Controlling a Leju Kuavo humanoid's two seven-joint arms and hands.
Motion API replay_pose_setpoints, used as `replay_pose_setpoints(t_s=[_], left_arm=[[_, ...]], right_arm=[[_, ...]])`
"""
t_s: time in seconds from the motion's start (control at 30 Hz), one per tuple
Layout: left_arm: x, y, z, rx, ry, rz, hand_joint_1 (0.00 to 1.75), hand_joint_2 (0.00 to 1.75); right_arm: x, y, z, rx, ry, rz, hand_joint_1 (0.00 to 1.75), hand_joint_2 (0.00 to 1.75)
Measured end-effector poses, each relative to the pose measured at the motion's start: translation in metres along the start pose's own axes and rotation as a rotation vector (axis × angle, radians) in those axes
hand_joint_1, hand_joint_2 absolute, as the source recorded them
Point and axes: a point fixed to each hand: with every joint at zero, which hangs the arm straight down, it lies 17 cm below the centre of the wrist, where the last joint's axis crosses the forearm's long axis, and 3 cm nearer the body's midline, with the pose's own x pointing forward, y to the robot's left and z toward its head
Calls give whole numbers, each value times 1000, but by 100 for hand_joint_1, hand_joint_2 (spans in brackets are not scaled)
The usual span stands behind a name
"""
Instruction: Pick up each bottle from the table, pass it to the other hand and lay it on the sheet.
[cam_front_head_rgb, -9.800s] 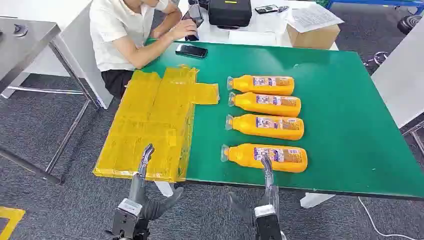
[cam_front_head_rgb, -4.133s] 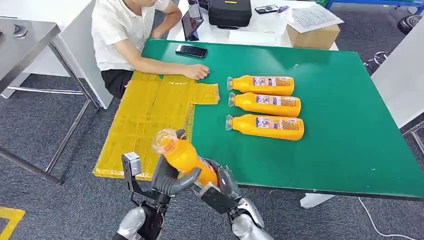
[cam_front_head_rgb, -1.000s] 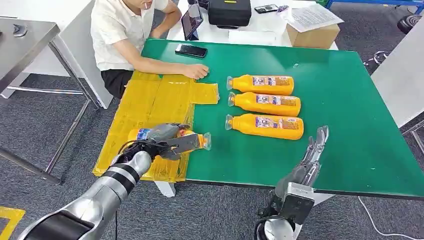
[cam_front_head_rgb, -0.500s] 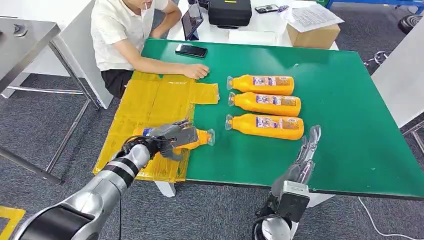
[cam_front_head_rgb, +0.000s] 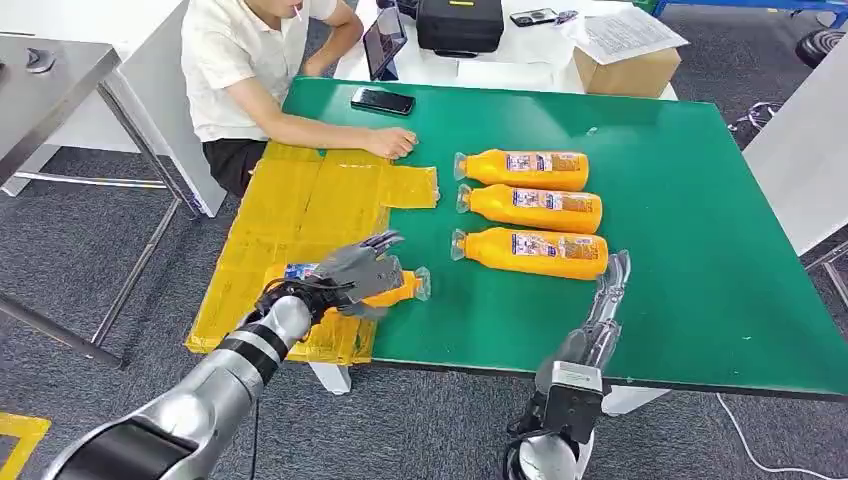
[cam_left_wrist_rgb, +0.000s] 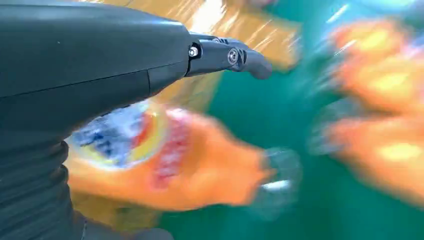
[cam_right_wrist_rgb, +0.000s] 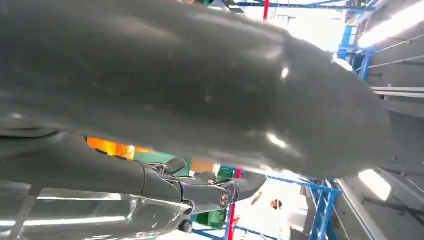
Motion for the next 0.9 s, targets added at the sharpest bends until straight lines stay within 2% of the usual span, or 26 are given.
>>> replay_pose_setpoints(t_s=[0.2,0.43,0.6,0.63,0.7,0.8,0.83,0.9], left_arm=[[65,5,26,195,-206,250,0,175],[104,-2,49,216,-316,318,0,175],[132,-5,74,213,-401,566,0,175],[136,-4,79,221,-411,591,0,175],[137,1,91,250,-423,623,0,175],[128,-1,101,267,-405,651,0,175],[124,-6,103,261,-392,662,0,175],[117,-15,107,256,-368,659,0,175]], right_arm=[[3,3,7,50,-45,74,0,0],[1,0,9,64,-57,108,0,0],[6,-11,4,69,-114,192,0,0],[5,-11,4,81,-128,217,0,175],[-4,3,15,198,-197,352,0,175],[-51,16,42,459,-327,685,0,175],[-69,11,43,508,-337,772,0,175],[-121,-18,31,554,-258,949,0,175]])
